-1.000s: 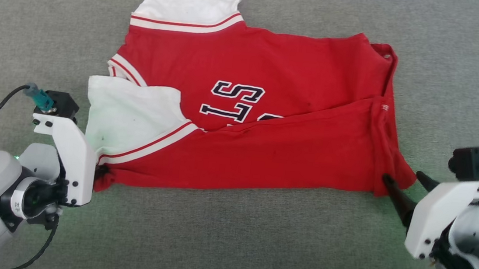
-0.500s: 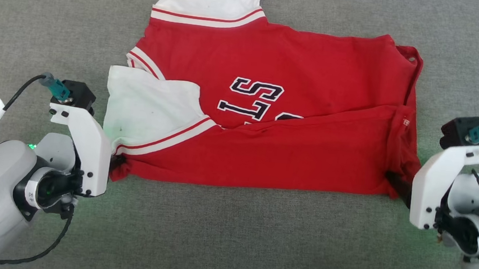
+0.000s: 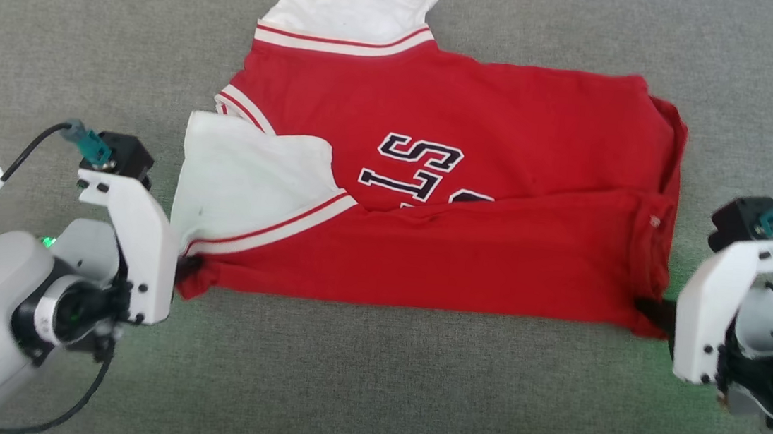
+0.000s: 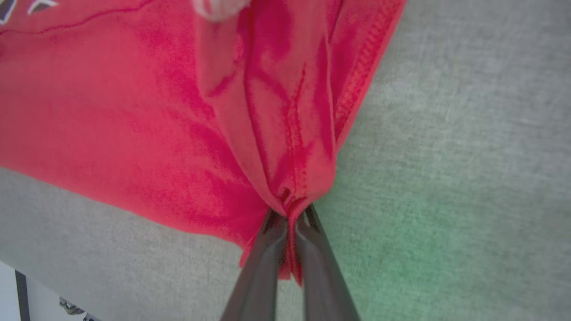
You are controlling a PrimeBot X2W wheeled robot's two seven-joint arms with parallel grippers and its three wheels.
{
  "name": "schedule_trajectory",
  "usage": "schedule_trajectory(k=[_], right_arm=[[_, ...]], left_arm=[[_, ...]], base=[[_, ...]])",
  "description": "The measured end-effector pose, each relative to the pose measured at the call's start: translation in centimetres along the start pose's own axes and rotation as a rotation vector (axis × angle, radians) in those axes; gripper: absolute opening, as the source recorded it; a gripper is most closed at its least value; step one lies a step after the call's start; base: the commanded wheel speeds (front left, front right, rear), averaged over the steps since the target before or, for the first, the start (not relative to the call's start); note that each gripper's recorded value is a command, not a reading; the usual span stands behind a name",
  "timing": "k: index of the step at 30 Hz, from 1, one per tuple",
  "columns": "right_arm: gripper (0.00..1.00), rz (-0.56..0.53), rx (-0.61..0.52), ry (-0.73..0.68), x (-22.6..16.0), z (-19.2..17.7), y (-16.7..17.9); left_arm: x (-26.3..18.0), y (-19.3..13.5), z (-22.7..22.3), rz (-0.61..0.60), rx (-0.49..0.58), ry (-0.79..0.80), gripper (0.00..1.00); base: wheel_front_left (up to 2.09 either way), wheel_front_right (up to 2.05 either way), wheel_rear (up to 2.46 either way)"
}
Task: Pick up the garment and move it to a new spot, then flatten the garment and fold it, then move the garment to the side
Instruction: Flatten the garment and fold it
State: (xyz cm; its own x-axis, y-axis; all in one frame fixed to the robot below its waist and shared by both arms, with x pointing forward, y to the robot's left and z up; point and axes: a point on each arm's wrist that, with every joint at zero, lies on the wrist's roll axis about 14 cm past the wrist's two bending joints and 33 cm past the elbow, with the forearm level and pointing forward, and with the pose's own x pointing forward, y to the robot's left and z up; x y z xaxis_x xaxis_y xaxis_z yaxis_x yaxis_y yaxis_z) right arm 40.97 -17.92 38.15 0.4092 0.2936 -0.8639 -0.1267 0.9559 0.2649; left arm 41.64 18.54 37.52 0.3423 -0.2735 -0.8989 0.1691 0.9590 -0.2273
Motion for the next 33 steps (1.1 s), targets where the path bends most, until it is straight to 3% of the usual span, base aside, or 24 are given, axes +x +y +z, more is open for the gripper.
schedule_trajectory(k=[10,16,18,19,20,21,22,23,28,33], right_arm=[[0.00,-0.013,-0.010,0.045,-3.6,-2.1,-0.2],[0.00,-0.044,0.024,0.095,-4.1,-4.1,-0.9],[0.00,-0.046,0.036,0.114,-3.7,-4.8,-0.9],[0.04,-0.049,0.042,0.114,-3.5,-4.9,-0.9],[0.26,-0.051,0.047,0.112,-3.2,-5.1,-0.9],[0.45,-0.055,0.049,0.112,-3.0,-5.2,-1.0],[0.88,-0.061,0.045,0.112,-2.9,-5.2,-1.0],[1.00,-0.063,0.044,0.103,-2.8,-5.1,-1.0],[1.00,-0.067,0.036,0.049,-3.0,-4.2,-0.9],[1.00,-0.074,0.034,-0.112,-4.8,-1.6,-0.9]], left_arm=[[-4.1,-0.8,-2.8,0.036,0.001,0.042,0.00],[-4.3,-1.7,-6.1,0.028,-0.033,0.118,0.00],[-3.7,-2.0,-6.8,0.020,-0.062,0.137,0.24],[-3.5,-2.0,-7.1,0.020,-0.070,0.147,0.60],[-3.2,-1.8,-7.3,0.024,-0.079,0.151,0.98],[-3.0,-1.8,-7.5,0.024,-0.089,0.158,1.00],[-2.8,-1.5,-7.6,0.029,-0.096,0.162,1.00],[-2.8,-1.3,-7.7,0.035,-0.100,0.165,1.00],[-3.4,-0.7,-6.7,0.052,-0.090,0.146,1.00],[-5.7,-0.3,-2.7,0.083,-0.004,0.065,1.00]], base=[[0.00,0.00,0.00],[0.00,0.00,0.00],[0.00,0.00,0.00],[0.00,0.00,0.00],[0.00,0.00,0.00],[0.00,0.00,0.00],[0.00,0.00,0.00],[0.00,0.00,0.00],[0.00,0.00,0.00],[0.00,0.00,0.00]])
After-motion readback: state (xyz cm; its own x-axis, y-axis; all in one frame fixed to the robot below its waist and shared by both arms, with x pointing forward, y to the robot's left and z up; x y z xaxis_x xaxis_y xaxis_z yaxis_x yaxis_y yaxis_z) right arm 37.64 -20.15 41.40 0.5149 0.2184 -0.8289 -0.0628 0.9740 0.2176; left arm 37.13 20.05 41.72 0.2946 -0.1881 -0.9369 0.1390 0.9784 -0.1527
